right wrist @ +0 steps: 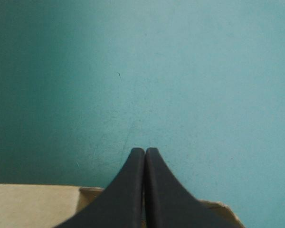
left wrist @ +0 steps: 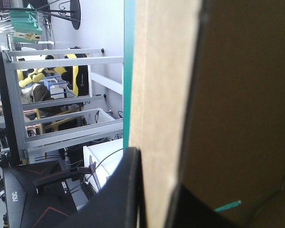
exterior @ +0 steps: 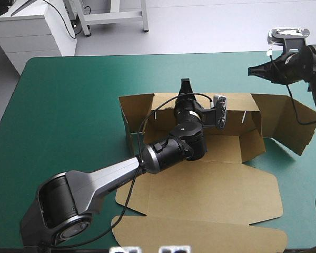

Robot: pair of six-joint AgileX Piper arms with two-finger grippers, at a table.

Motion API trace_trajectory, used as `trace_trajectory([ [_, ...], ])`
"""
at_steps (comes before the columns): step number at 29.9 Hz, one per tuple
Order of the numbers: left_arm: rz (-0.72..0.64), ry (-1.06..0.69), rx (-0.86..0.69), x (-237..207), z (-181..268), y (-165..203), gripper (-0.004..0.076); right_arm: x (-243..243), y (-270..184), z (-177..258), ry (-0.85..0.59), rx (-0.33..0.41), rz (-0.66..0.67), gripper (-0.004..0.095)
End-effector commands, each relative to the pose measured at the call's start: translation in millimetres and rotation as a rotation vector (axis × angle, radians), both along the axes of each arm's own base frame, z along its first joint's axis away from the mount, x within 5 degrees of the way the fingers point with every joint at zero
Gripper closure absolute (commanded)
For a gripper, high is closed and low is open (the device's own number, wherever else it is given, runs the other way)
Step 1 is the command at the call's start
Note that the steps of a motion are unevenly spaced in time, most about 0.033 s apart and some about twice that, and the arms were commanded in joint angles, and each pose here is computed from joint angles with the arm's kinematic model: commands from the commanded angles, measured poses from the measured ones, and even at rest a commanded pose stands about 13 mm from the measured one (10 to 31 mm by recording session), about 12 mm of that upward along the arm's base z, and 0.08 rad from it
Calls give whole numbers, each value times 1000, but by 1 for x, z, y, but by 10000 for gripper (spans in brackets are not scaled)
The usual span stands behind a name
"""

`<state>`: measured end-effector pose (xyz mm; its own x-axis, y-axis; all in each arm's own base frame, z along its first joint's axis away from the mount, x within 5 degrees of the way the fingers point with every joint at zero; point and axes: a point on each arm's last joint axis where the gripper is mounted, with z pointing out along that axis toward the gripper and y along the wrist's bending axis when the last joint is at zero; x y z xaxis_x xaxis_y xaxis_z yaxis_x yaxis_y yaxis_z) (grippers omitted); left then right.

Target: Fold the box

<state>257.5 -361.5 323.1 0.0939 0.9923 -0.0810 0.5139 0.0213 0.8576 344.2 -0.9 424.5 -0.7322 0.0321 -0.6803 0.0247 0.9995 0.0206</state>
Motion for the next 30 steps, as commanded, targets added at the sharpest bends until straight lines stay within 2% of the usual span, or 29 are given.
trace_trajectory([
  [1, -21, -5, -114, -11, 28, 3, 732, 8, -20, 9, -21, 32, 6, 928],
  [5, -23, -6, -113, -11, 28, 3, 732, 19, -32, -4, 18, 74, 19, 928],
  [14, -31, -8, -103, -11, 28, 3, 732, 28, -35, -26, 126, 81, 70, 928],
  [23, -27, -5, -111, -11, 28, 3, 732, 15, -31, -30, 193, 116, 84, 928],
  [30, -14, -1, -127, -11, 28, 3, 732, -3, -31, -37, 229, 115, 80, 928],
])
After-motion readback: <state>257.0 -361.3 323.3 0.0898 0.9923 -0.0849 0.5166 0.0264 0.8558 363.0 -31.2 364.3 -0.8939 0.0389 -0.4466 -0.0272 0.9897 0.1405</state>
